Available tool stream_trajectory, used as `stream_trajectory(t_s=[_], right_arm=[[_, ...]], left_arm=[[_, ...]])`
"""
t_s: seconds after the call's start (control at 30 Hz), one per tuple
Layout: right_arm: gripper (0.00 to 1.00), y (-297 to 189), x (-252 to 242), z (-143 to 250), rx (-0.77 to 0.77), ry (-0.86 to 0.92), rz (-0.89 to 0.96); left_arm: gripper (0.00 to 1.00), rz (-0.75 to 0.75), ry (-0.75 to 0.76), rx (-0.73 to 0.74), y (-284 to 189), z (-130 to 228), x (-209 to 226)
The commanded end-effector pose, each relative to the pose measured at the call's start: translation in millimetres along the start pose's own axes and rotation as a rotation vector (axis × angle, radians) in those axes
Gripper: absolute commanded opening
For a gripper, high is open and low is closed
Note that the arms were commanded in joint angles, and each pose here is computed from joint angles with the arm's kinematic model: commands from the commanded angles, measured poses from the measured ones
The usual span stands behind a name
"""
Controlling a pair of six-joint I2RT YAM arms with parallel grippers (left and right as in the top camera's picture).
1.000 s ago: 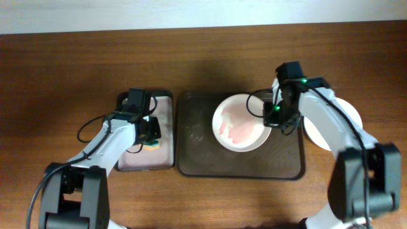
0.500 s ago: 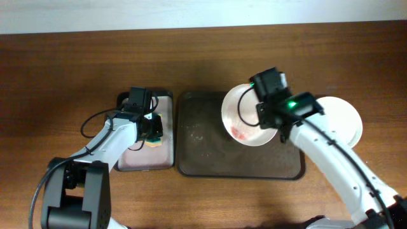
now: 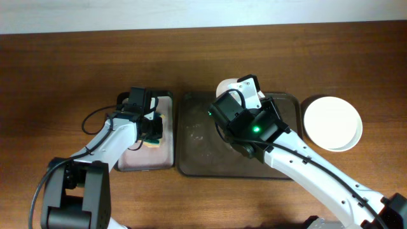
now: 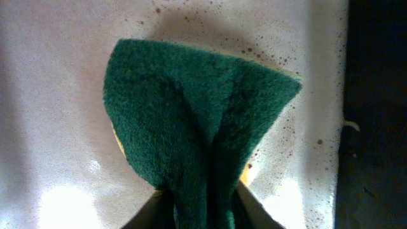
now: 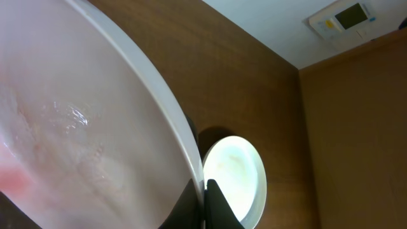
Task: Clean dirty plates on tray and stack at the side
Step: 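Lift the cleaned plate with the right gripper and carry it right, then place the plate on the right-side stack and release with right gripper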
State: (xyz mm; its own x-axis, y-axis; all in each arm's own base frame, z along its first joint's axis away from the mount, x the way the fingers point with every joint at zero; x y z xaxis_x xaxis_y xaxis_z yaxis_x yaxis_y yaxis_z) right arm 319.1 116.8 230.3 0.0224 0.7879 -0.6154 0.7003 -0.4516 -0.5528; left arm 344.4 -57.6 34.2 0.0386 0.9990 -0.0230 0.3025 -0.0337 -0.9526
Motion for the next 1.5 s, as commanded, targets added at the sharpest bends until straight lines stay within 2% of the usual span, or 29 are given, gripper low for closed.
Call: stream_trajectory(t_s=[0.0,0.13,0.17,0.23,0.27,0.4,0.6,0.83,0.93,1.0,1.17,1.27,1.47], right_arm=[[0.04,-6,-12,-8,-0.034,0.057,0.04],[0.04,-6,-19,-12,-0.051,0.069,0.083],[0.04,-6,-23,-14,-0.063,0.077,0.108],[0.04,-7,-27,-17,-0.078,0.088,0.138],[0.04,-7,-27,-17,-0.079,0.091,0.137],[0.04,-7,-27,-19,-0.086,0.102,0.135],[0.04,-6,-25,-27,-0.111,0.158,0.115],[0.04,28,-39,-16,-0.003,0.257,0.055],[0.04,69,-47,11,0.178,0.457,-0.106],[0.04,94,-56,35,0.316,0.579,-0.2],[0.04,142,-90,102,0.603,0.842,-0.296],[0.04,160,-115,135,0.692,1.034,-0.353],[0.05,172,-165,200,0.788,1.248,-0.24]], left_arm=[[0.27,-0.002,0.011,0.005,0,2,2],[0.36,0.005,0.006,-0.082,-25,-15,1],[0.42,0.008,0.005,-0.108,-33,-19,1],[0.68,0.016,0.005,-0.163,-50,-26,0],[0.72,0.017,0.004,-0.173,-54,-27,0],[0.77,0.015,0.004,-0.161,-56,-24,0],[0.79,0.013,0.005,-0.136,-55,-18,1],[0.82,0.012,0.005,-0.134,-55,-18,1],[0.82,0.012,0.005,-0.133,-55,-17,1],[0.86,0.012,0.005,-0.13,-55,-17,1],[0.88,0.012,0.005,-0.129,-55,-16,1],[0.89,0.011,0.005,-0.129,-55,-16,1],[0.89,0.012,0.005,-0.13,-55,-17,1]])
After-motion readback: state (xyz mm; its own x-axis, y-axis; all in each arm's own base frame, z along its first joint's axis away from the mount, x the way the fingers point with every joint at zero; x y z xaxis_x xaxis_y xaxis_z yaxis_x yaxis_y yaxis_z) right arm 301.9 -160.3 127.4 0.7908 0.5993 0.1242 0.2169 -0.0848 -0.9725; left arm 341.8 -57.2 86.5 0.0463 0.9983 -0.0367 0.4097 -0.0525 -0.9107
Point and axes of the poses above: each gripper's point midway between its finger pads, its own y axis out along the fingers, its own x axis along the line the jaws close on, z = x × y, the point moved 2 cm from there along -y, back along the fingers, and after that the axes turned 1 degree about y, right-handed, at the moved point
